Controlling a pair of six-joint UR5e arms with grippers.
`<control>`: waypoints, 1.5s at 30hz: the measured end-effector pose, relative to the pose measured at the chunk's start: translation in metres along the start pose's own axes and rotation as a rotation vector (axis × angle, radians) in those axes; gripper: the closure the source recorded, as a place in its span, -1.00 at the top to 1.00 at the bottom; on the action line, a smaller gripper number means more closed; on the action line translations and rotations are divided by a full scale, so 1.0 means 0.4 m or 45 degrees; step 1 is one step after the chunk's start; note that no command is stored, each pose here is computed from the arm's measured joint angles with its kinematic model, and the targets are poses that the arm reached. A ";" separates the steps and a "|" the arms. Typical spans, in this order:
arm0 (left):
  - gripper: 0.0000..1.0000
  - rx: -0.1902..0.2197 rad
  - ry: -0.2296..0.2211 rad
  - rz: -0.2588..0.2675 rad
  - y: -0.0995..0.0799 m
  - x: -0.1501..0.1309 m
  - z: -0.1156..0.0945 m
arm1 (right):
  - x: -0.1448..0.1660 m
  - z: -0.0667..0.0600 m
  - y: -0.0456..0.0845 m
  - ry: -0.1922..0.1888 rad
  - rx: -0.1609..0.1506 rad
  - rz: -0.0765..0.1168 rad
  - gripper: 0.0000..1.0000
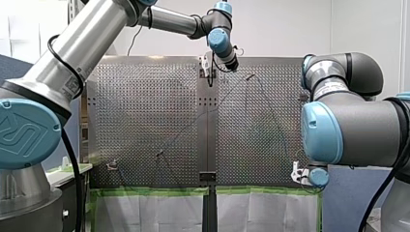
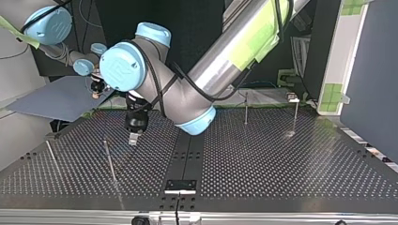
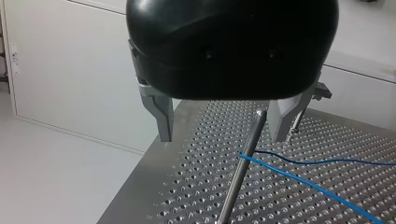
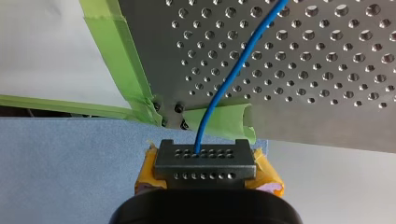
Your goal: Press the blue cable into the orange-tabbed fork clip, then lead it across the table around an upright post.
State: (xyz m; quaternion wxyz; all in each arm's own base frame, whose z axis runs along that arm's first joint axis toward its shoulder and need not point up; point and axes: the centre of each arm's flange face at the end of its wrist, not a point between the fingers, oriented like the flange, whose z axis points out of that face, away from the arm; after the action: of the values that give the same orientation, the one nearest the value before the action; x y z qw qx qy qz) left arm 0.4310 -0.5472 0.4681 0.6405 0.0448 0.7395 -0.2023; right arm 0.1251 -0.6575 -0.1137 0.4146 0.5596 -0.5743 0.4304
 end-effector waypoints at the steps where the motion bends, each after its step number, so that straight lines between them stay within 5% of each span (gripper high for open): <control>1: 0.98 0.001 0.000 -0.001 0.000 0.000 0.000 | 0.000 0.000 0.000 0.000 0.000 0.000 -1.00; 15: 0.98 0.005 -0.002 -0.001 -0.001 -0.001 0.001 | 0.000 0.001 0.005 -0.003 -0.004 0.000 -1.00; 24: 0.98 -0.022 0.044 0.027 0.013 0.008 -0.024 | 0.001 0.000 0.006 -0.005 -0.005 0.001 -1.00; 34: 0.98 -0.015 -0.058 -0.013 0.057 -0.062 -0.067 | 0.001 -0.001 0.000 -0.010 0.000 -0.013 -1.00; 45: 0.98 -0.005 -0.181 -0.138 0.103 -0.134 -0.122 | 0.005 0.001 -0.002 -0.014 0.002 -0.045 -1.00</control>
State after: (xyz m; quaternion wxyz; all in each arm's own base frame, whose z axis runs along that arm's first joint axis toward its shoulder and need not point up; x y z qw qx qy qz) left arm 0.4084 -0.4820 0.5146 0.6796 -0.0112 0.6938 -0.2380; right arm 0.1258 -0.6586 -0.1117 0.4186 0.5724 -0.5662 0.4202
